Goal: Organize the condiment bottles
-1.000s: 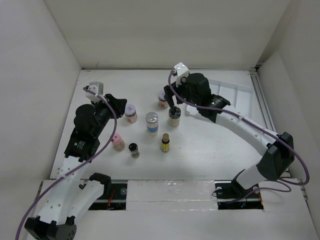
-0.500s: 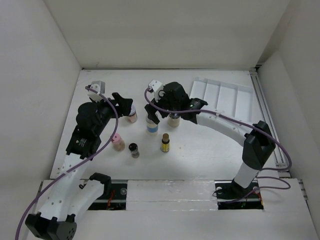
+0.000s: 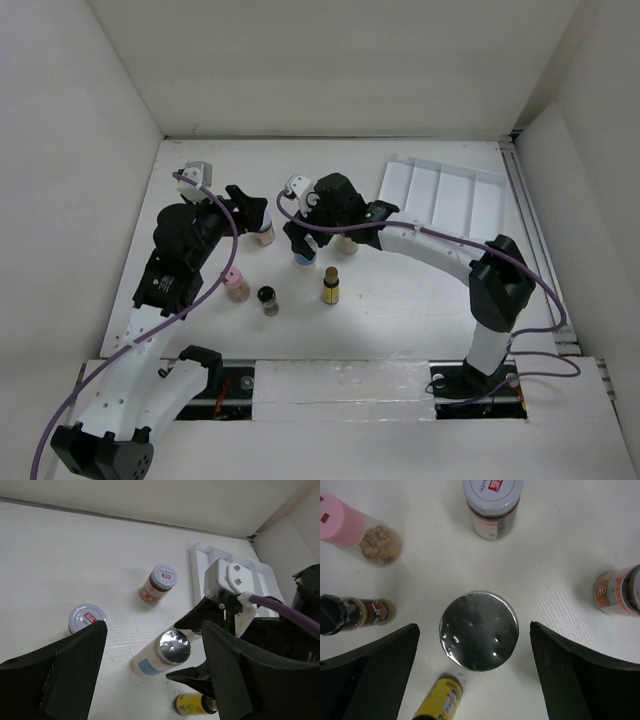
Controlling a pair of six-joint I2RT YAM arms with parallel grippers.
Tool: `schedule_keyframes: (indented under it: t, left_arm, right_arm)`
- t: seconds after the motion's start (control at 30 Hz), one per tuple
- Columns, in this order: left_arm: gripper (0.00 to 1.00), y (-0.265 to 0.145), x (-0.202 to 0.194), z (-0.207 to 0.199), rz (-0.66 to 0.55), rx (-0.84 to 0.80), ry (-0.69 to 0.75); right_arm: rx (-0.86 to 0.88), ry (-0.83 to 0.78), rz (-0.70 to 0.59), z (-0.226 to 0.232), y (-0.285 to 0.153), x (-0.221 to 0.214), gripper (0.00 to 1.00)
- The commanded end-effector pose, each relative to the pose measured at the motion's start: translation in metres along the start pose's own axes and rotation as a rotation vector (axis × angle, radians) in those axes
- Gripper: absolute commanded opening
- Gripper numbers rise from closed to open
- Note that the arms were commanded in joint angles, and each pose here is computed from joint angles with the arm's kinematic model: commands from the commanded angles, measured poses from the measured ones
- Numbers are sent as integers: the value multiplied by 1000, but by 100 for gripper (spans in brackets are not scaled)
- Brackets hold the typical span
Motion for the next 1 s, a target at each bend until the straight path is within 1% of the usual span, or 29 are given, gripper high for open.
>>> schedule_keyframes:
  t: [0.0, 0.03, 0.1, 0.13, 0.17, 0.2, 0.23, 0.3, 0.37, 0.43, 0.47, 0.53, 0.57, 0.6, 0.73, 0.8, 0.83, 0.87, 0.93, 0.97]
  left_arm:
    - [73, 0, 8, -6, -40, -48, 8]
    - [73, 0, 8, -6, -40, -48, 8]
    - [73, 0, 6, -4, -34, -36, 7]
    - [73, 0, 6, -4, -34, -36, 7]
    - [73, -2, 9, -7, -47, -56, 9]
    - [73, -2, 9, -7, -47, -56, 9]
    - [73, -2, 9, -7, -47, -56, 9]
    - [73, -2, 9, -7, -47, -56, 9]
    - [73, -3, 8, -7, -43, -66, 9]
    - [73, -3, 8, -7, -43, -66, 9]
    - [73, -3, 8, -7, -43, -66, 9]
    - [73, -3, 8, -7, -43, -66, 9]
    - [73, -6, 10, -8, -54, -71, 10]
    - [73, -9, 11, -10, -61, -85, 12]
    - [73, -9, 12, -9, -64, -76, 11]
    - [73, -10, 11, -9, -73, -80, 12]
    - [73, -10, 11, -9, -73, -80, 12]
    - [73, -10, 11, -9, -73, -80, 12]
    - [73, -11, 10, -9, -65, -77, 2]
    - [73, -11, 10, -10, -61, -85, 2]
  right_arm:
    - [-35, -27, -62, -3, 5, 16, 94]
    - [-35, -27, -62, -3, 5, 16, 85]
    - [-36, -22, -84, -4, 10, 18, 78]
    - [-26, -24, -95, -3, 9, 22, 57]
    - [-26, -24, -95, -3, 9, 22, 49]
    - [-29, -30, -126, -3, 6, 28, 47]
    - [-40, -25, -151, -3, 1, 34, 47]
    - [-48, -45, -259, -1, -20, 59, 47]
    - [-76, -56, -337, 0, -39, 78, 47]
    - [-163, -52, -442, -9, -71, 100, 47]
    - [-246, -32, -473, -26, -83, 104, 47]
    - [-305, -23, -543, -46, -105, 115, 47]
    - [-337, -14, -553, -59, -111, 117, 47]
    - [-417, 7, -581, -86, -127, 120, 47]
    - [-548, 93, -541, -154, -132, 103, 47]
    - [-587, 139, -522, -177, -132, 95, 47]
    - [-627, 155, -518, -195, -140, 91, 47]
    - [-640, 185, -484, -209, -132, 82, 47]
    - [-673, 217, -445, -233, -135, 69, 47]
    - [-686, 224, -442, -241, -137, 69, 47]
Point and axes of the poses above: each gripper's point midway between its finger pads, its own y axis out along the fingers, its own z axis along the line the jaws close on, x = y × z, the point moved 10 cm from there along -y, back along the fingers, and after that the axes turned 1 degree about y, right-handed, at the moved point
